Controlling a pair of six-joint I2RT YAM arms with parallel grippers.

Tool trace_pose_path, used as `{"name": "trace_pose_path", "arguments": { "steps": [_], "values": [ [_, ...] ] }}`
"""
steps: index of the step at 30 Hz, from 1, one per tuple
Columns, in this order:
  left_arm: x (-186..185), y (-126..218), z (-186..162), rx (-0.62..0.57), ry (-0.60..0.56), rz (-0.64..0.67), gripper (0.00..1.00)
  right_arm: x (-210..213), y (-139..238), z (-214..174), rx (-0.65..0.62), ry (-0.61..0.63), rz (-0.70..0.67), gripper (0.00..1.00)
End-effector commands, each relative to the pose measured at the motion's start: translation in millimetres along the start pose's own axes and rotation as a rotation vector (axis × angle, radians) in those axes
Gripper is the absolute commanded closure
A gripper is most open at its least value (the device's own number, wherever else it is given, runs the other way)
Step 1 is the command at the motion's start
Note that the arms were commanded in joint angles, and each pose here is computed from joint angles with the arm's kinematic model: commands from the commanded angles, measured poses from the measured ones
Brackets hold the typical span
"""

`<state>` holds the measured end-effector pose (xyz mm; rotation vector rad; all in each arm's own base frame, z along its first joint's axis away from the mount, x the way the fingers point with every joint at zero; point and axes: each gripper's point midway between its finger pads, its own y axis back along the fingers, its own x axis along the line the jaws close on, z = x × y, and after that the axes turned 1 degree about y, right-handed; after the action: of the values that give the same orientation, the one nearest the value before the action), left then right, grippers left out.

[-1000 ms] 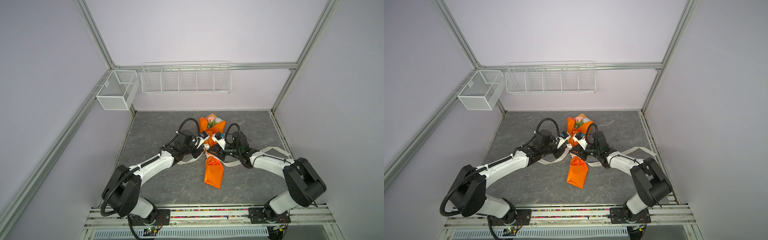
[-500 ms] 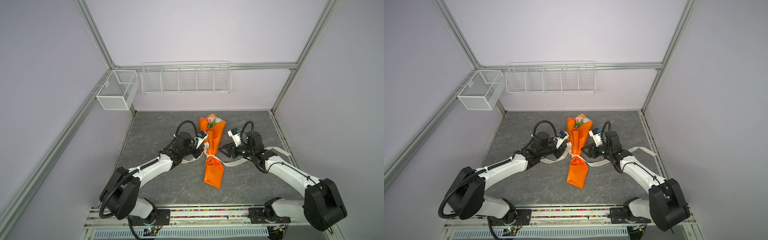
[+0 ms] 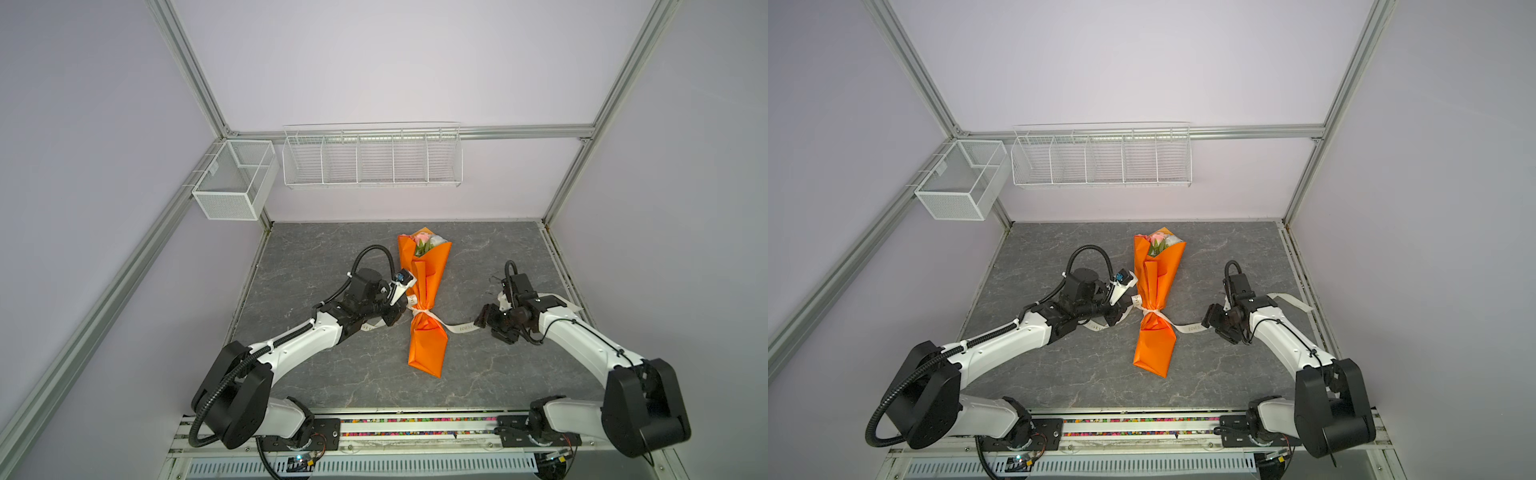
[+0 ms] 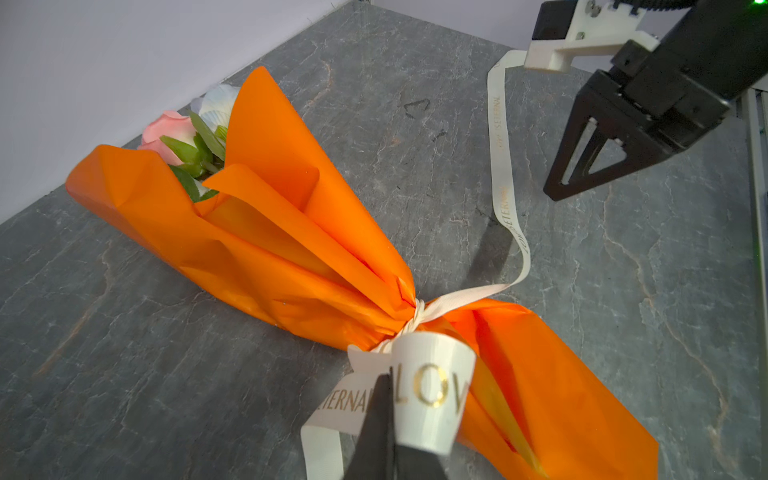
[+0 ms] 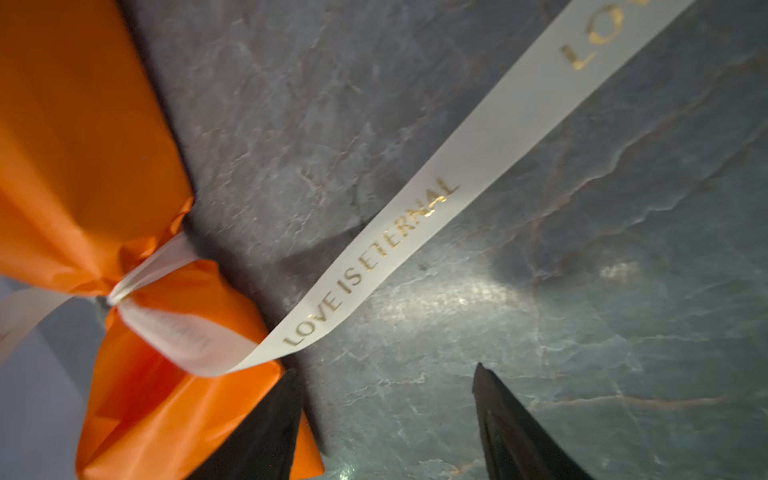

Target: Tie the bouquet of fake flowers

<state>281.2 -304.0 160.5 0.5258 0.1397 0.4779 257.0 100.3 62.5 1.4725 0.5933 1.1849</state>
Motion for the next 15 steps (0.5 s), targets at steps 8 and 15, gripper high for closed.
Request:
{"name": "trace_pose_path", "arguments": {
  "steps": [8,15],
  "values": [
    [-9.4,7.6,9.7,-0.016,-0.001,-0.025,1.0,-47.7,-2.3,59.2,-0.1,-0.083,-0.313,0.33],
    [-11.1,8.4,13.2,-0.027,-0.005,-0.035,1.0,-50.3,-24.0,78.1,-0.034,-0.068,-0.315,0.37]
  ]
}}
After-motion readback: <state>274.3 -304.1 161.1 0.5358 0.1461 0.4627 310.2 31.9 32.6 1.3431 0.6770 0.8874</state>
